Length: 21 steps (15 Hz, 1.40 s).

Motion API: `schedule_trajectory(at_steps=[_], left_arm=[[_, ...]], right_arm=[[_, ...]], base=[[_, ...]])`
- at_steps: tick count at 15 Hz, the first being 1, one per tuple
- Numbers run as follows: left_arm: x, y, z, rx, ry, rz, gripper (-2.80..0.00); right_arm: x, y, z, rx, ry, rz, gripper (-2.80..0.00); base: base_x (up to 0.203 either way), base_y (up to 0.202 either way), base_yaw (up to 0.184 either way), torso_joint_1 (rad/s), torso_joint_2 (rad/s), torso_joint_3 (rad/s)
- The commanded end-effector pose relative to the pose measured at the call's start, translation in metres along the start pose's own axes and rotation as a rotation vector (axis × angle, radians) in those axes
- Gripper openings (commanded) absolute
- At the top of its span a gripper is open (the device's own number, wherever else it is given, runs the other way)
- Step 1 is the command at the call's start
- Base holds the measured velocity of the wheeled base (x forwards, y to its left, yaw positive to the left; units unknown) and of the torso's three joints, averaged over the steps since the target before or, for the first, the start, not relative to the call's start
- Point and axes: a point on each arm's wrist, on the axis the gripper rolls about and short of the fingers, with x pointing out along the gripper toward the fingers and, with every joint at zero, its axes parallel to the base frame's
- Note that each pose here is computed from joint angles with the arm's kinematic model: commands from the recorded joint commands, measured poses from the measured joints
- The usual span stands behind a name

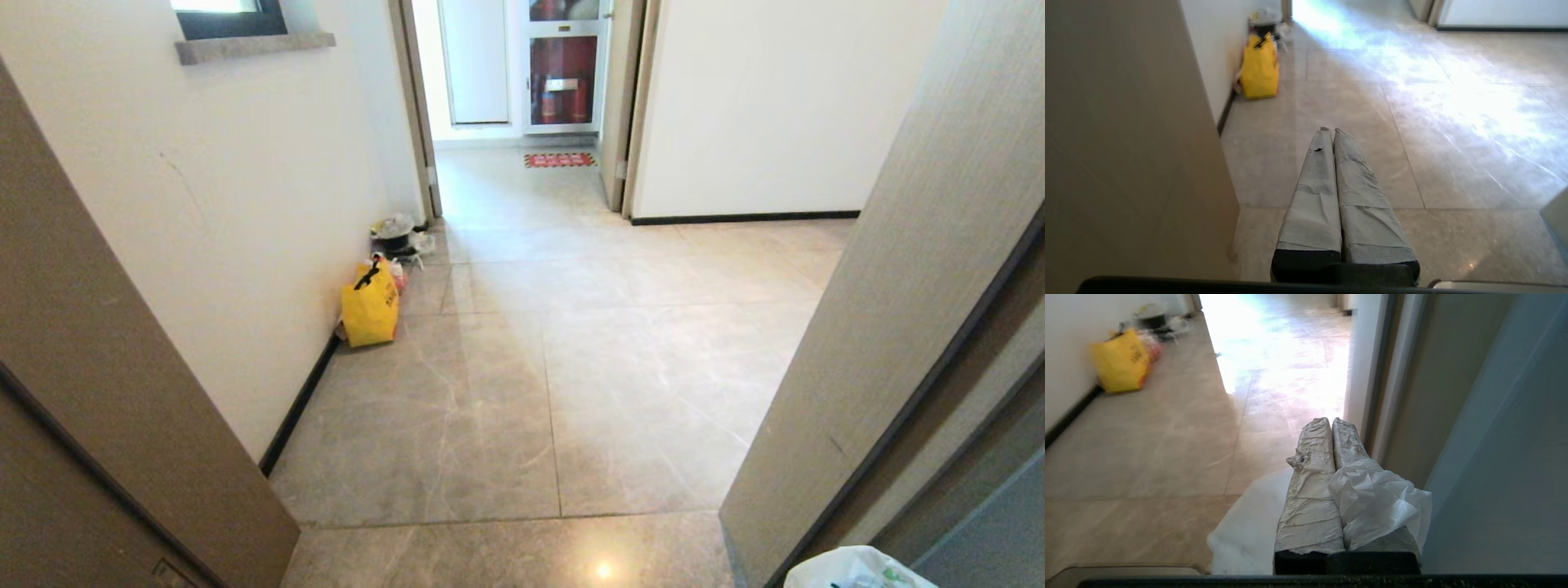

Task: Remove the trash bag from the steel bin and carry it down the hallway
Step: Put the trash bag at the door

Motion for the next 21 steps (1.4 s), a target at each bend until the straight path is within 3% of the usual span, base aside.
schedule_trajectory(at_steps=[1,8,21], left_arm=[[0.0000,0.0000,0.0000,0.001,-0.001,0.000,-2.80],[0.0000,0.0000,0.0000,-0.001,-0.001,0.000,-2.80],[0.0000,0.0000,0.0000,-0.001,-0.001,0.000,-2.80]], right_arm=[[0.0001,0.0000,0.0001,0.000,0.001,-0.001,-2.80],[0.0001,0.0000,0.0001,0.000,0.001,-0.001,-2.80],[0.0001,0.0000,0.0001,0.000,0.001,-0.001,-2.80]], base=[[0.000,0.000,0.000,0.000,0.00,0.000],[0.008,0.000,0.000,0.000,0.00,0.000],[0.187,0.000,0.001,0.004,0.00,0.002]])
